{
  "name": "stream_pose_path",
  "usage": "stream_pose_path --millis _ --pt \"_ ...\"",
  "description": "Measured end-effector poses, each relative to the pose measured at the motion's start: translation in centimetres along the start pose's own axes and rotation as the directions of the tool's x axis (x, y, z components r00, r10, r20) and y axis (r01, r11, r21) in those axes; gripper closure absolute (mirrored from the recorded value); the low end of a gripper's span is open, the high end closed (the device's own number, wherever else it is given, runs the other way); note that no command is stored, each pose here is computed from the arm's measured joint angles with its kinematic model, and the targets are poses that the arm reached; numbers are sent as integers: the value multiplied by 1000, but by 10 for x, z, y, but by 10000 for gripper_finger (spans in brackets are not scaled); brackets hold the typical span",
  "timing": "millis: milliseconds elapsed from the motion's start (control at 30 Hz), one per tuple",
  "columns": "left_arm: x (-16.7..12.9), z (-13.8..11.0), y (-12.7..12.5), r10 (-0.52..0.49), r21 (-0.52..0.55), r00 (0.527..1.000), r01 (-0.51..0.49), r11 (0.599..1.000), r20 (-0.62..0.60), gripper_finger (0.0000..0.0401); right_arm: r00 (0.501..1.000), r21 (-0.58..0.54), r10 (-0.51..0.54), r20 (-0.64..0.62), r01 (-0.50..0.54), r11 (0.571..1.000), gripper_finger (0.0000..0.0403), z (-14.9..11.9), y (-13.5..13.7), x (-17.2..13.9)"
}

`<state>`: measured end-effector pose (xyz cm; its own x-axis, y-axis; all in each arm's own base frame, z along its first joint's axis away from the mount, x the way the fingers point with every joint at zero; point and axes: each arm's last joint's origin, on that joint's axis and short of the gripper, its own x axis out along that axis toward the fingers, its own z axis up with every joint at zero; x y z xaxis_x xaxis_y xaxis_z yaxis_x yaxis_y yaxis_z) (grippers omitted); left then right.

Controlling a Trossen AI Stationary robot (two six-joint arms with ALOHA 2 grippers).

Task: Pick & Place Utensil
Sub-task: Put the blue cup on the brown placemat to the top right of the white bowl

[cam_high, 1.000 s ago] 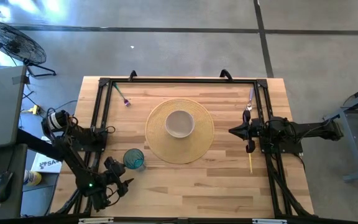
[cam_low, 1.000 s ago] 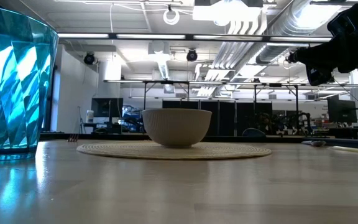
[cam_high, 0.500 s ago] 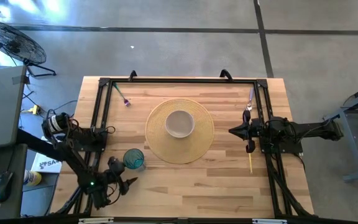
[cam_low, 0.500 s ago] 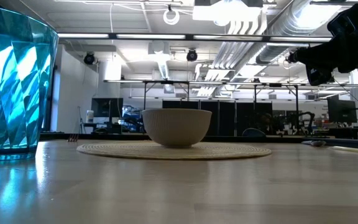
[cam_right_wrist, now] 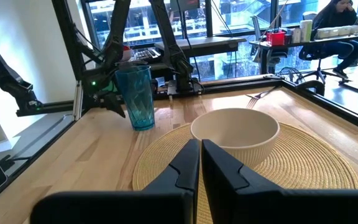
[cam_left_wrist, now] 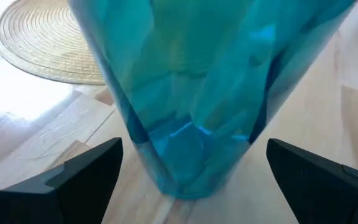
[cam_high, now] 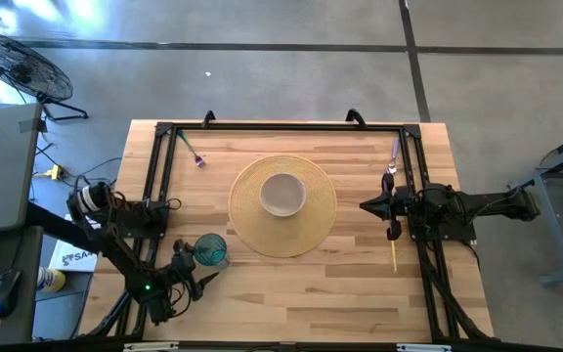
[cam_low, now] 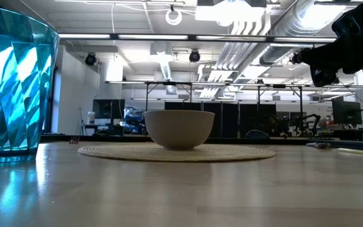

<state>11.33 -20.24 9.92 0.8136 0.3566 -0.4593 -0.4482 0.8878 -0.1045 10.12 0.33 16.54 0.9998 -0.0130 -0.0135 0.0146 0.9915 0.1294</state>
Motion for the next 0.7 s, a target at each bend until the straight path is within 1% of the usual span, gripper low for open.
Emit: stream_pose_path --millis 167,300,467,700 --pt "7 -11 1 14 12 999 -15 1000 52 10 1000 0 0 0 0 1000 391 0 0 0" --pt "9 -15 1 9 26 993 -12 1000 116 11 1000 0 0 0 0 1000 391 0 0 0" --pt "11 -14 1 11 24 989 -15 1000 150 11 1000 0 0 0 0 1000 391 0 0 0" --pt "21 -9 -1 44 -1 987 -45 999 154 11 1000 0 0 0 0 1000 391 0 0 0"
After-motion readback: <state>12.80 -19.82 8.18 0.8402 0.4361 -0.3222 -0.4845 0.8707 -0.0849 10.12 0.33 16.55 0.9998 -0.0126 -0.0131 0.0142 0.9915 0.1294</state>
